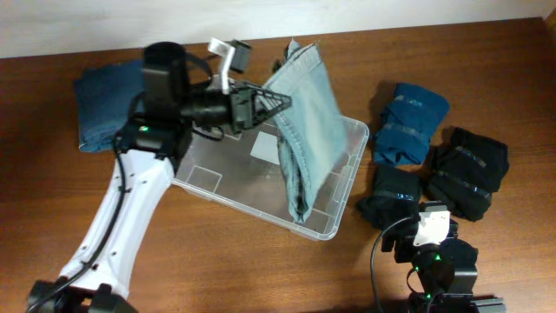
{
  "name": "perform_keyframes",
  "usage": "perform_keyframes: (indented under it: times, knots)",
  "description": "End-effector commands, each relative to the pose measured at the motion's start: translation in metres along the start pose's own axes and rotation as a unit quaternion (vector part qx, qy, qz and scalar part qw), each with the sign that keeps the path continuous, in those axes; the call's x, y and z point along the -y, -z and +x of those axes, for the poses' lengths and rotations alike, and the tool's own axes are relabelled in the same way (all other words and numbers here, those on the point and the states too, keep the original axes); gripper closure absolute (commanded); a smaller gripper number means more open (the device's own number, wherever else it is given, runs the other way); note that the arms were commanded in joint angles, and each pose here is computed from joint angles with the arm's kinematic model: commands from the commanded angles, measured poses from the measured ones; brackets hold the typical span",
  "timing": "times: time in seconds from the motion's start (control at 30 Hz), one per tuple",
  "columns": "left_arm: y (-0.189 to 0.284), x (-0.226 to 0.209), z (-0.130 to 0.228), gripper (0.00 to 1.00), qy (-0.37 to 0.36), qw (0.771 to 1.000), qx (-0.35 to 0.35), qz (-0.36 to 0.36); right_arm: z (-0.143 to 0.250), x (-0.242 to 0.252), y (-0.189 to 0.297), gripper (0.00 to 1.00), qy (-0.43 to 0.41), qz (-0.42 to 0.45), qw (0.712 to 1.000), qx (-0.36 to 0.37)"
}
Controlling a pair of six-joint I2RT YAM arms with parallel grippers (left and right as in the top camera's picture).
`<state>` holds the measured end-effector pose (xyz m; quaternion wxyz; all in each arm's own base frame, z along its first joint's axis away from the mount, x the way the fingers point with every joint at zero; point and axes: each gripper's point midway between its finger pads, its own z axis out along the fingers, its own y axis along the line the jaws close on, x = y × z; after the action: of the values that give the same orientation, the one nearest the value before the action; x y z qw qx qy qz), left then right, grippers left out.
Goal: Pack container
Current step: 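Lift the light-blue jeans with the left gripper and lower into container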
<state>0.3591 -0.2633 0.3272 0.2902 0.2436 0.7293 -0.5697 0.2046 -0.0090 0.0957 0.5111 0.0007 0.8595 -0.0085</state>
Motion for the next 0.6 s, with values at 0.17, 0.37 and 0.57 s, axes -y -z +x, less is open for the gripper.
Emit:
perform_keyframes:
  times: [0.17,0.37,0.57]
  knots:
    - [-0.013,-0.011,0.006,1.00,-0.030,0.995,-0.001,-0.098,0.001,0.000,-0.001,0.01,0.002,-0.002,1.000,0.001]
    - [-0.041,0.001,0.023,0.99,-0.037,0.993,-0.022,-0.111,0.001,0.000,-0.001,0.01,0.002,-0.002,1.000,0.001]
    - [-0.055,-0.008,0.047,0.99,-0.033,0.983,-0.049,-0.175,0.001,0.000,-0.001,0.01,0.002,-0.001,1.000,0.001]
